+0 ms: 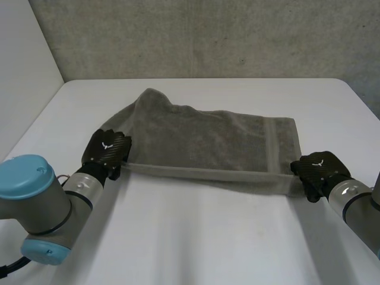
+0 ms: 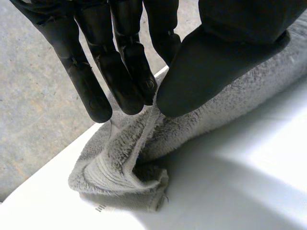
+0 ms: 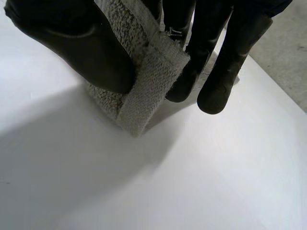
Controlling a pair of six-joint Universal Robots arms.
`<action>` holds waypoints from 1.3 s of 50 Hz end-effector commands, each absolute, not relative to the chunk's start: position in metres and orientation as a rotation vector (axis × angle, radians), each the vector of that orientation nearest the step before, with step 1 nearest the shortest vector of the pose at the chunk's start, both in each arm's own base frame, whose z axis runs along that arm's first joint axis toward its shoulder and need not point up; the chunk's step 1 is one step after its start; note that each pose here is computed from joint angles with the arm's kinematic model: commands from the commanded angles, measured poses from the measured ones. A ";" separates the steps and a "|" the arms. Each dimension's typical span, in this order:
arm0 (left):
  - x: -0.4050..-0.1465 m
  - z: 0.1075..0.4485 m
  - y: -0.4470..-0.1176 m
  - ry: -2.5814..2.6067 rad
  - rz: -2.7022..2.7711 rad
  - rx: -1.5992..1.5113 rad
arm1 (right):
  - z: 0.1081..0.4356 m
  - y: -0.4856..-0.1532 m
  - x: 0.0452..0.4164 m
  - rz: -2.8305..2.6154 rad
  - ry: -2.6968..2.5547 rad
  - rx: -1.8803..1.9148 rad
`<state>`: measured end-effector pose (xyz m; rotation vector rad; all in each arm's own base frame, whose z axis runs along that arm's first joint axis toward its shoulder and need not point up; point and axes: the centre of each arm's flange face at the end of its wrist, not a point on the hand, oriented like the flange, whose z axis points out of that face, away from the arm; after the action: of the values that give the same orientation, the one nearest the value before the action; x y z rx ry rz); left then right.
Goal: Fold the towel.
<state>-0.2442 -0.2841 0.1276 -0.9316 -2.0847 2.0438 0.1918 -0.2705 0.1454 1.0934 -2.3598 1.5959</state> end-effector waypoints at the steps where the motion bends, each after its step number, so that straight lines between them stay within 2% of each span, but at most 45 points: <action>1: -0.246 0.124 -0.288 -2.039 2.101 -0.930 | 0.151 -0.269 0.189 1.677 -2.322 1.102; 26: -0.244 0.105 -0.302 -2.075 2.086 -0.927 | 0.151 -0.268 0.189 1.689 -2.328 1.117; 45: -0.208 0.109 -0.344 -2.158 2.227 -0.891 | 0.156 -0.281 0.174 1.694 -2.312 1.037; 46: -0.215 0.191 -0.342 -2.026 2.422 -0.698 | 0.196 -0.290 0.169 1.807 -2.179 0.983; 47: -0.208 0.205 -0.338 -2.003 2.470 -0.718 | 0.214 -0.289 0.166 1.845 -2.130 0.961; 48: -0.199 0.225 -0.333 -1.970 2.534 -0.732 | 0.214 -0.289 0.166 1.846 -2.129 0.961; 49: -0.199 0.225 -0.332 -1.970 2.535 -0.732 | 0.232 -0.288 0.163 1.872 -2.094 0.939; 50: -0.191 0.237 -0.328 -1.954 2.573 -0.746 | 0.232 -0.288 0.163 1.872 -2.093 0.939; 51: -0.184 0.253 -0.320 -1.936 2.609 -0.767 | 0.251 -0.288 0.158 1.890 -2.066 0.919; 52: -0.184 0.253 -0.320 -1.936 2.609 -0.767 | 0.251 -0.288 0.158 1.891 -2.066 0.918; 54: -0.180 0.291 -0.296 -1.864 2.664 -0.812 | 0.286 -0.282 0.155 1.933 -2.035 0.933; 55: -0.180 0.291 -0.296 -1.864 2.664 -0.812 | 0.286 -0.282 0.155 1.933 -2.035 0.933; 57: -0.179 0.303 -0.286 -1.851 2.665 -0.828 | 0.315 -0.274 0.156 1.971 -2.016 0.977; 59: -0.179 0.321 -0.265 -1.826 2.640 -0.870 | 0.326 -0.271 0.155 1.973 -2.021 0.991; 65: -0.181 0.314 -0.252 -1.899 2.515 -0.932 | 0.341 -0.263 0.148 1.879 -2.136 1.037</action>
<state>-0.1789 -0.2664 0.3164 -0.8786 -1.8436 2.6296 0.1533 -0.2707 0.3271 0.9897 -2.0366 1.9584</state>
